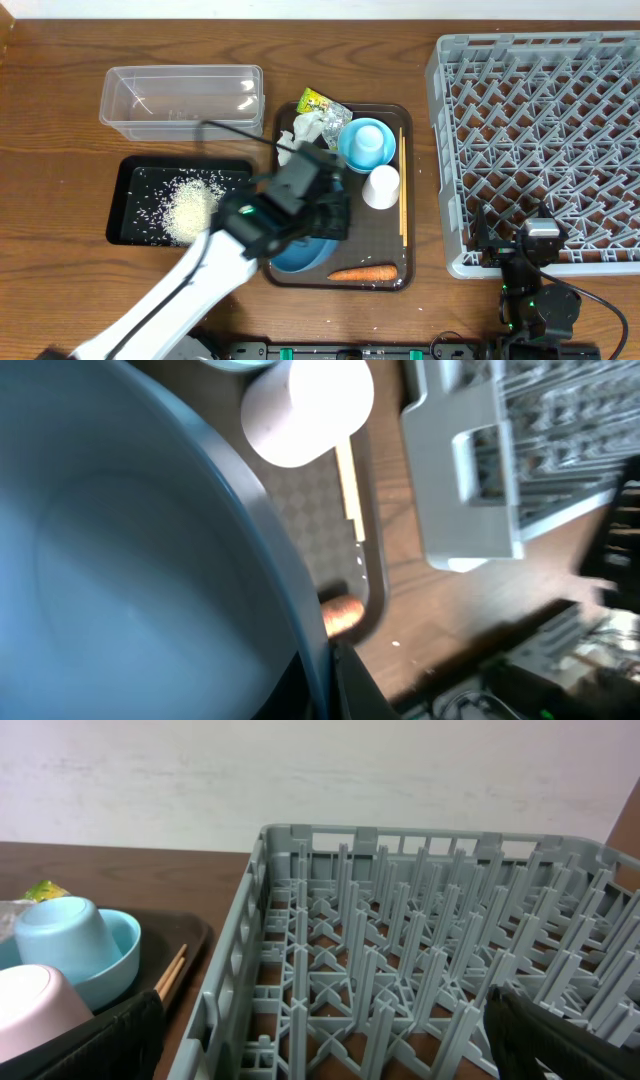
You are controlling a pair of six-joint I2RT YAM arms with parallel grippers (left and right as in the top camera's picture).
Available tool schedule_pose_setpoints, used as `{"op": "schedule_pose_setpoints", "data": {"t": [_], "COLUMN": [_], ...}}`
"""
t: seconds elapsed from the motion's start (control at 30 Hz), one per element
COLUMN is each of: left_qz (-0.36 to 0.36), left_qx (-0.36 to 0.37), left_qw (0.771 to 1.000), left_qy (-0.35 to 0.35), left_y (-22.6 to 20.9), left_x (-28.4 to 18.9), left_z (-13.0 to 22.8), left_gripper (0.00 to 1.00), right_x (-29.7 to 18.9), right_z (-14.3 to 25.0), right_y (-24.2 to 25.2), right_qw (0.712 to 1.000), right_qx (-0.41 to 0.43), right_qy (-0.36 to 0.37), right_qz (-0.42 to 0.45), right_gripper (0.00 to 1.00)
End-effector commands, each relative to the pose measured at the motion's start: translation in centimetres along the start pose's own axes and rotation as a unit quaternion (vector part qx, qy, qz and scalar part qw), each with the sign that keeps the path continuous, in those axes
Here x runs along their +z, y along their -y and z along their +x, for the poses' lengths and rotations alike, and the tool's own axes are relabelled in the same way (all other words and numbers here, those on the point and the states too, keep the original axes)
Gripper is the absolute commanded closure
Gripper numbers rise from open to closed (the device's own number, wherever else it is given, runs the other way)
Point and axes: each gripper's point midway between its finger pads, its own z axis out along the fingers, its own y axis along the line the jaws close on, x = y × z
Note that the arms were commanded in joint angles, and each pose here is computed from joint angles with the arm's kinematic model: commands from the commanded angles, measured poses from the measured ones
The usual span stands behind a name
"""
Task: Sort waste into correct bins and load items into the dishwasher rack
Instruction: 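Carry the emptied bowl back and set it on the brown tray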
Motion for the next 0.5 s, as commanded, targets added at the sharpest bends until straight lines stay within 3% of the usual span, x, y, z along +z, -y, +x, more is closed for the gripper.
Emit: {"op": "schedule_pose_setpoints", "data": {"t": [0.0,0.37,0.47], "left_qz": [-0.032,-0.057,-0.062], "left_qx": [0.003,-0.005,-0.007], "left_qw": [0.999,0.997,0.997], "left_qy": [-0.003,-0.046,-0.052], "left_y": [-0.3,-1.0,-1.3], "left_x": [2.6,7.7,8.1], "left_z": [0.0,0.9,1.1], "left_gripper": [0.94,0.94,0.84], "right_x": [0.0,0.0,0.0], "right_z": [0.1,0.1,0.1], "right_y": [0.3,0.3,0.3], "right_qw": [1.0,1.0,1.0], "right_qx": [0.007,0.007,0.007], "right_qy": [0.0,0.0,0.0], "right_qz": [0.007,0.007,0.007], "right_gripper": [0.01,0.01,0.01]}}
